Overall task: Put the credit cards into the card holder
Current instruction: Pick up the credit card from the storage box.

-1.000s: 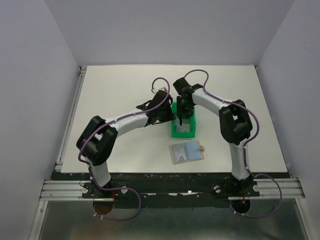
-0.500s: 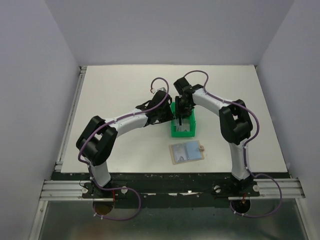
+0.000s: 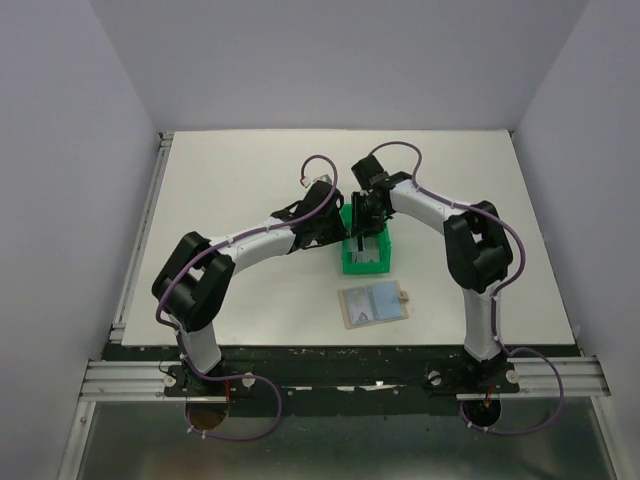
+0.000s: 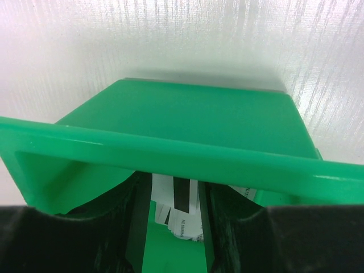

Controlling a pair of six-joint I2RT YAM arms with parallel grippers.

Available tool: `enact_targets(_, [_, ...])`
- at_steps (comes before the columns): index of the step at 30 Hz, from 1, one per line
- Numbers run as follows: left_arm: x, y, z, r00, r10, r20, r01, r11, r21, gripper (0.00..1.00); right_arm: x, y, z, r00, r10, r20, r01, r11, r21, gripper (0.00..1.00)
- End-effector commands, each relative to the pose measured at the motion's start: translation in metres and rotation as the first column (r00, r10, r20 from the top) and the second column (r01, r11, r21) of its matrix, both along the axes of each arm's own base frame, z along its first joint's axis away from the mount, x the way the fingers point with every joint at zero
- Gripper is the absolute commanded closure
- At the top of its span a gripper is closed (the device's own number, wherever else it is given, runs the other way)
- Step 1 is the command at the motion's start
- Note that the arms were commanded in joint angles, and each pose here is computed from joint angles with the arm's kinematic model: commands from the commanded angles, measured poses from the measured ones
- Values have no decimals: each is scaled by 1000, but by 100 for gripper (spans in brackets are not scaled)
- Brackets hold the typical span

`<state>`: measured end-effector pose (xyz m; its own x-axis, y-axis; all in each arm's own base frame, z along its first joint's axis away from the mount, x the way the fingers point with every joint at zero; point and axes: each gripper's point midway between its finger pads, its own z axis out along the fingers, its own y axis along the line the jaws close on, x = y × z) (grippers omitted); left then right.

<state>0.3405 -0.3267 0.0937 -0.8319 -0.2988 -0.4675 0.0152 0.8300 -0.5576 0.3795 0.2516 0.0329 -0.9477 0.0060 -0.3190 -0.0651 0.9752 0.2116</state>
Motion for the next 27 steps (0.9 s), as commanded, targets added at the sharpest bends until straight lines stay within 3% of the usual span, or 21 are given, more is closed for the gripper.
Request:
enact_targets(1, [-1,1,5,1000,7,15,-7,1000,-5,83,1,13,20,999,19,39,-22,996,85,55])
enact_targets(17, [0,0,1,1000,4,5,-4,1000,1,83,-4,17,28,997,28,74,-39,989,143,58])
enact_targets(27, [-1,0,1,1000,2,3,-2,1000,4,83,-7,19,24,997,35,68,-45,987,157,68])
